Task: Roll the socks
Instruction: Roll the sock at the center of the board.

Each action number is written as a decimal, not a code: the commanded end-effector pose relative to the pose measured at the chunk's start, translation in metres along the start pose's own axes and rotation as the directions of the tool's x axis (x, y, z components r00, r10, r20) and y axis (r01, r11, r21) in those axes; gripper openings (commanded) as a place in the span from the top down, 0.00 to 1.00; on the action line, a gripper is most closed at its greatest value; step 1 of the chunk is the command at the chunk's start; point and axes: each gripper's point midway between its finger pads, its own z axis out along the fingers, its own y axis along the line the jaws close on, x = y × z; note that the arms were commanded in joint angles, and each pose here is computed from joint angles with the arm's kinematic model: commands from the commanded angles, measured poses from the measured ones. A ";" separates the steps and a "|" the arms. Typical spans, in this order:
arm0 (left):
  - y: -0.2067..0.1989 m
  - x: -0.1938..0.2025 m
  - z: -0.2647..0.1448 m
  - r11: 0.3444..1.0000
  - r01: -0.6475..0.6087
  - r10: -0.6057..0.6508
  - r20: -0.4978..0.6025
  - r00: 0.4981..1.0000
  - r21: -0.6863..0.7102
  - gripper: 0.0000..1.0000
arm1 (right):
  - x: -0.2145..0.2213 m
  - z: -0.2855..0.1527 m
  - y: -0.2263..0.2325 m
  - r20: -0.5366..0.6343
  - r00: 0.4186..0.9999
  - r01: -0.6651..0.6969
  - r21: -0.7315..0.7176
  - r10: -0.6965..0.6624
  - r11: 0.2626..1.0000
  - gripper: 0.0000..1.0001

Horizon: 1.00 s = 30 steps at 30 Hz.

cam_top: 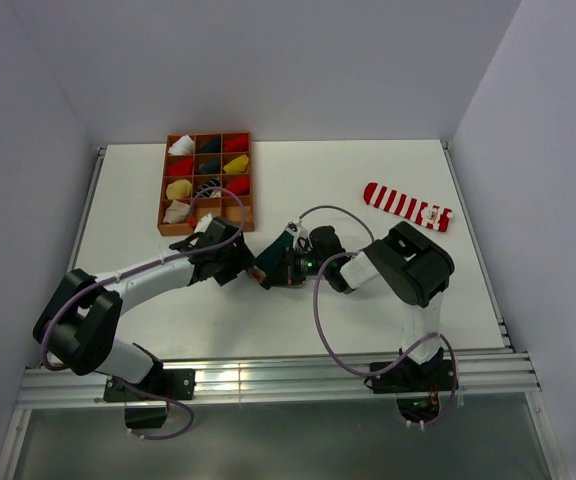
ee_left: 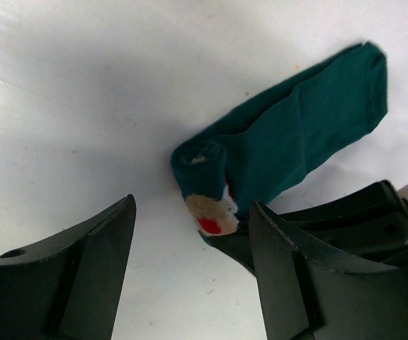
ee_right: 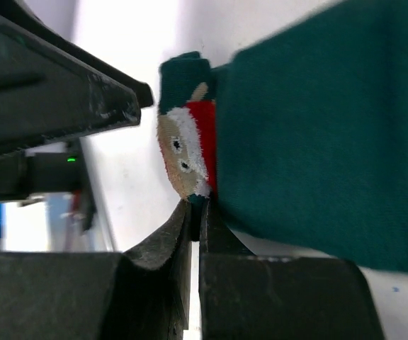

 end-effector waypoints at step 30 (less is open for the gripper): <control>0.018 0.004 0.029 0.997 0.036 -0.034 0.031 0.999 -0.072 0.52 | 0.023 0.000 -0.034 -0.140 0.952 -0.263 0.076 0.271 0.962 1.00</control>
